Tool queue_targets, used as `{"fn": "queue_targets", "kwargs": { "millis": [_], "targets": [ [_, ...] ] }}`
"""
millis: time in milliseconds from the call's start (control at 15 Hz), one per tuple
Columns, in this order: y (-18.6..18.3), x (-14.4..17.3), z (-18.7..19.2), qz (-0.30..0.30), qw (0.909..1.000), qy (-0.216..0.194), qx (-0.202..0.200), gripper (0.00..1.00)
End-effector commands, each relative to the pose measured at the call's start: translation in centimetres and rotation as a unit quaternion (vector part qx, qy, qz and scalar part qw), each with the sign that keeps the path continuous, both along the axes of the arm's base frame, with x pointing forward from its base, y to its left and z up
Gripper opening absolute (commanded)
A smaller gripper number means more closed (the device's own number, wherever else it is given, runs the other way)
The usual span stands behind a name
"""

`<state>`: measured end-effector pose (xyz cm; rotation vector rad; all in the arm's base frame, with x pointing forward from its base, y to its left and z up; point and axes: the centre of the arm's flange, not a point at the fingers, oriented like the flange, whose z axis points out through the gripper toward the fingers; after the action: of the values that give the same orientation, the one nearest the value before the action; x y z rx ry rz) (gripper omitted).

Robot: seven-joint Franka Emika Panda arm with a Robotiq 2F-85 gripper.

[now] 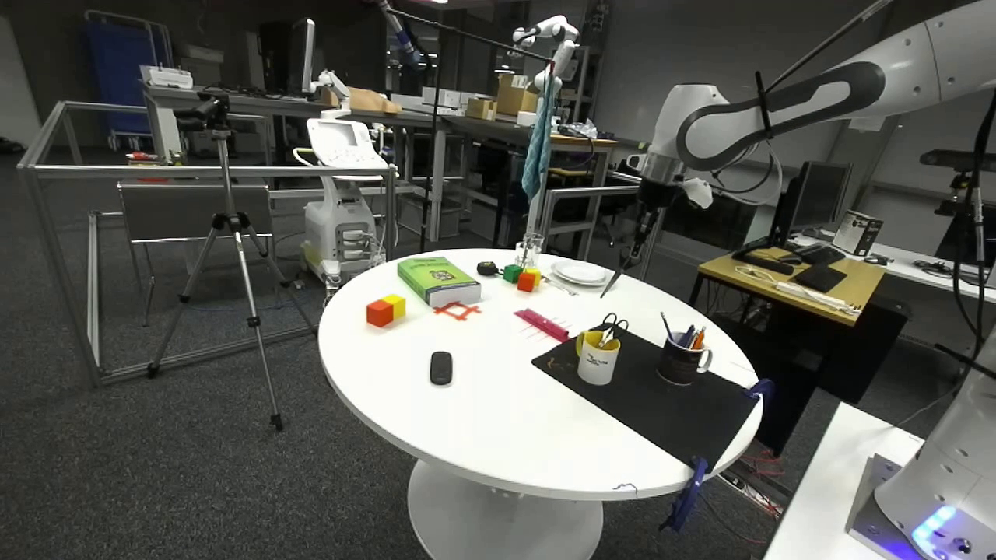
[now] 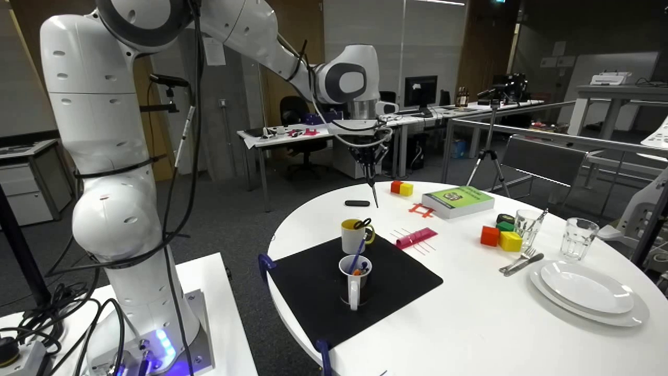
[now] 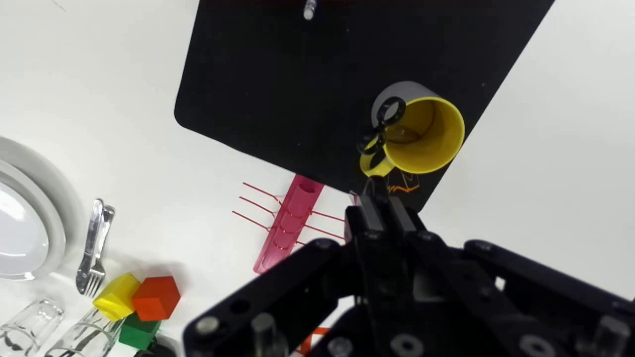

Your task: Move the scissors from the right cup to the left cup

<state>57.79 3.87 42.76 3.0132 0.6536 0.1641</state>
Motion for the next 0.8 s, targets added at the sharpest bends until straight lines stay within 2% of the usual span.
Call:
{"fn": "queue_targets", "kwargs": {
  "millis": [0, 400, 733],
  "targets": [
    [1.0, 0.8, 0.7, -0.064, 0.9974, -0.021, 0.027, 0.02],
    [1.6, 0.9, 0.6, -0.164, 0.9834, -0.021, 0.075, 0.02],
    [1.8, 0.8, -0.4, -0.215, 0.9721, -0.010, 0.093, 0.02]
  ]
}}
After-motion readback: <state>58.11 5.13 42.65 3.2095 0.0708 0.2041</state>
